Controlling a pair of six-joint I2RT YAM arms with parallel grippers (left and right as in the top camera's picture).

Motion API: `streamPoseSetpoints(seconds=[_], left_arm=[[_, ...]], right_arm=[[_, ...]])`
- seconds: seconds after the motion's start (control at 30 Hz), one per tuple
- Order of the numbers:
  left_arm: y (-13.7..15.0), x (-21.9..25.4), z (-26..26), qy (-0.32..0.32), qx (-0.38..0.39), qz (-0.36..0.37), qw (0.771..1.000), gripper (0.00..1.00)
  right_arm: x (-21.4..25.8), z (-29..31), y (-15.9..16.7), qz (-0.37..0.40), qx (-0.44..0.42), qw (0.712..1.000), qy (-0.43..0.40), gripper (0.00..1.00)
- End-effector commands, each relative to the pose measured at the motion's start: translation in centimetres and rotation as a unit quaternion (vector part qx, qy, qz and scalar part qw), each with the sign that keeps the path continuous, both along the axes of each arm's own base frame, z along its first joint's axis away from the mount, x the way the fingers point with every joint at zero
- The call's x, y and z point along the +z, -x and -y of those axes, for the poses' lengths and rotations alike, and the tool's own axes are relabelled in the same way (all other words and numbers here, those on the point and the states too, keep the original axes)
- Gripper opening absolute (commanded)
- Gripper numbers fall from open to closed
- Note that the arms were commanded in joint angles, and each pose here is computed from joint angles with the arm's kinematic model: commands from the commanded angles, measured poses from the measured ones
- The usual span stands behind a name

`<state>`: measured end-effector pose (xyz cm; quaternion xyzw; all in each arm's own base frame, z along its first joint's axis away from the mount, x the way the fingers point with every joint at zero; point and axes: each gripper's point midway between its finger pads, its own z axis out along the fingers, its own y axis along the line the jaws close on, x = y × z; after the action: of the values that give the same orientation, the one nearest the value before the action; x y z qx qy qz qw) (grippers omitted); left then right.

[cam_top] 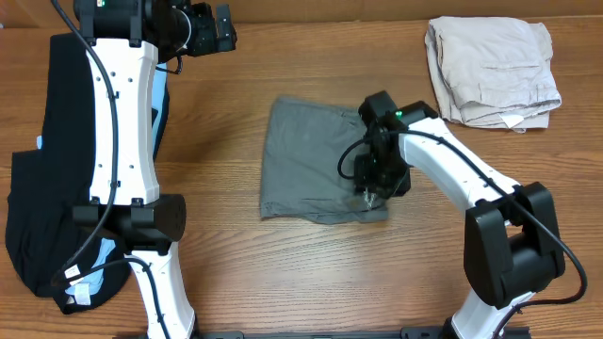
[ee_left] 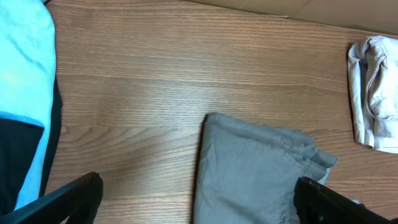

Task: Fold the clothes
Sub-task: 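Retract the left gripper and grasp the folded shorts' right edge with the right gripper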

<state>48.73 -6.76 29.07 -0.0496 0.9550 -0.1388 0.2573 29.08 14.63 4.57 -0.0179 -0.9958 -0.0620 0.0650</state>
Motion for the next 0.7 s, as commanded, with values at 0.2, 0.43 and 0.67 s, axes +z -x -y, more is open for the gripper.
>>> streamPoseSetpoints(seconds=[0.2, 0.43, 0.67], left_arm=[[0.3, 0.0, 0.2, -0.013, -0.017, 0.001, 1.000, 1.00], [0.3, 0.0, 0.1, -0.018, -0.018, 0.002, 1.000, 1.00], [0.3, -0.2, -0.3, -0.030, -0.011, 0.000, 1.000, 1.00]], right_arm=[[0.9, 1.0, -2.7, 0.037, -0.039, 0.999, -0.008, 0.48], [2.2, 2.3, -6.8, 0.087, -0.050, 0.992, -0.071, 0.74], [0.0, 1.4, -7.3, 0.066, -0.026, 0.990, -0.124, 0.79]])
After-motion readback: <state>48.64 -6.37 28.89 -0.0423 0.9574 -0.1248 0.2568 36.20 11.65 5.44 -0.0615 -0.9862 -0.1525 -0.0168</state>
